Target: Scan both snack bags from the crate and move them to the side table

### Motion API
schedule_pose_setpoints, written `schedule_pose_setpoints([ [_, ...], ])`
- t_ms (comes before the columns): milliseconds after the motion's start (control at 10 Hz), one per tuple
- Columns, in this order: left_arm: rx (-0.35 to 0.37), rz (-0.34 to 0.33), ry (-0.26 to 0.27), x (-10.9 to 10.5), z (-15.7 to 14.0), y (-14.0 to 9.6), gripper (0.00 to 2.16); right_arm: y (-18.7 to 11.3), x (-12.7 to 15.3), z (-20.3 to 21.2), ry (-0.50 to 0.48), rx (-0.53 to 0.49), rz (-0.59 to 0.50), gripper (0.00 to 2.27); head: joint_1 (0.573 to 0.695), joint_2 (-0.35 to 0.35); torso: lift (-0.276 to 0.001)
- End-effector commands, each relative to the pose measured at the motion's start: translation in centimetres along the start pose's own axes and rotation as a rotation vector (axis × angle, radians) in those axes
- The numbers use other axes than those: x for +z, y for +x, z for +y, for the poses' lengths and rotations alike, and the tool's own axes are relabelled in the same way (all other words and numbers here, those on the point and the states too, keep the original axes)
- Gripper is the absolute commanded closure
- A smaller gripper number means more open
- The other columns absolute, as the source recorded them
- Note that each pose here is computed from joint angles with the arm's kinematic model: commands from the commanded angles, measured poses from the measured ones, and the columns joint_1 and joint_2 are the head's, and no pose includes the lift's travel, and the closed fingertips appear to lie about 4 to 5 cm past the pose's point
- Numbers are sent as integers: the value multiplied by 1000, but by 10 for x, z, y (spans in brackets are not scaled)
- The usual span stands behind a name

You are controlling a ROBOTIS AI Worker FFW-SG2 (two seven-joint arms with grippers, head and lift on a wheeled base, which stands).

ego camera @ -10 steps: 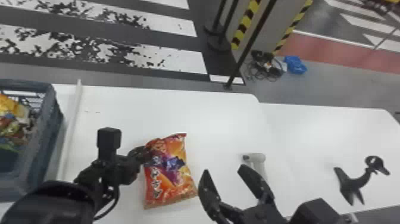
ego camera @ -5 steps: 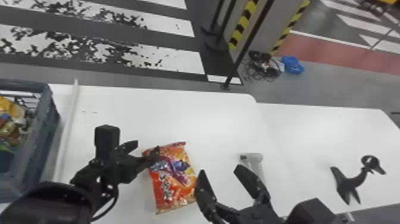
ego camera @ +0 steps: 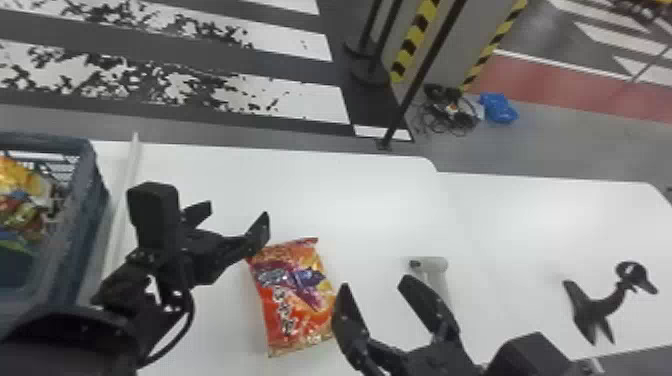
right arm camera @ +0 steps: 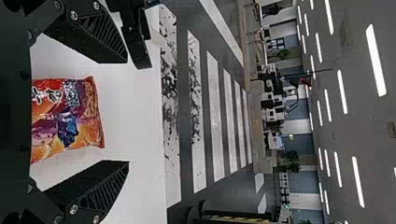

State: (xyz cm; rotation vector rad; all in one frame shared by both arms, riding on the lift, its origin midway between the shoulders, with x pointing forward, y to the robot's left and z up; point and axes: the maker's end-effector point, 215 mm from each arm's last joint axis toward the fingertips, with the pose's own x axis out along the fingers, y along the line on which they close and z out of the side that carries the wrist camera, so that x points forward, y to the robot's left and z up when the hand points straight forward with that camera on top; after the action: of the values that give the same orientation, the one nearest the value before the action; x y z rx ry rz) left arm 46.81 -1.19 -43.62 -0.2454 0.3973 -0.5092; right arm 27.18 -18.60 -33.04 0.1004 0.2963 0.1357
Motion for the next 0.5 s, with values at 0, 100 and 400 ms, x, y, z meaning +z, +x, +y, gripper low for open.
schedule_pose_setpoints([
  [0,52,-58,52,32,22,-32,70,1,-2,0,-1,0,2,164,695,-304,-29],
  [100,115,-76,100,44,58,-65,76,3,-5,-1,-5,2,4,164,695,-287,-29],
  [400,276,-142,231,79,129,-166,76,12,-20,-4,-23,9,19,164,695,-91,-29],
])
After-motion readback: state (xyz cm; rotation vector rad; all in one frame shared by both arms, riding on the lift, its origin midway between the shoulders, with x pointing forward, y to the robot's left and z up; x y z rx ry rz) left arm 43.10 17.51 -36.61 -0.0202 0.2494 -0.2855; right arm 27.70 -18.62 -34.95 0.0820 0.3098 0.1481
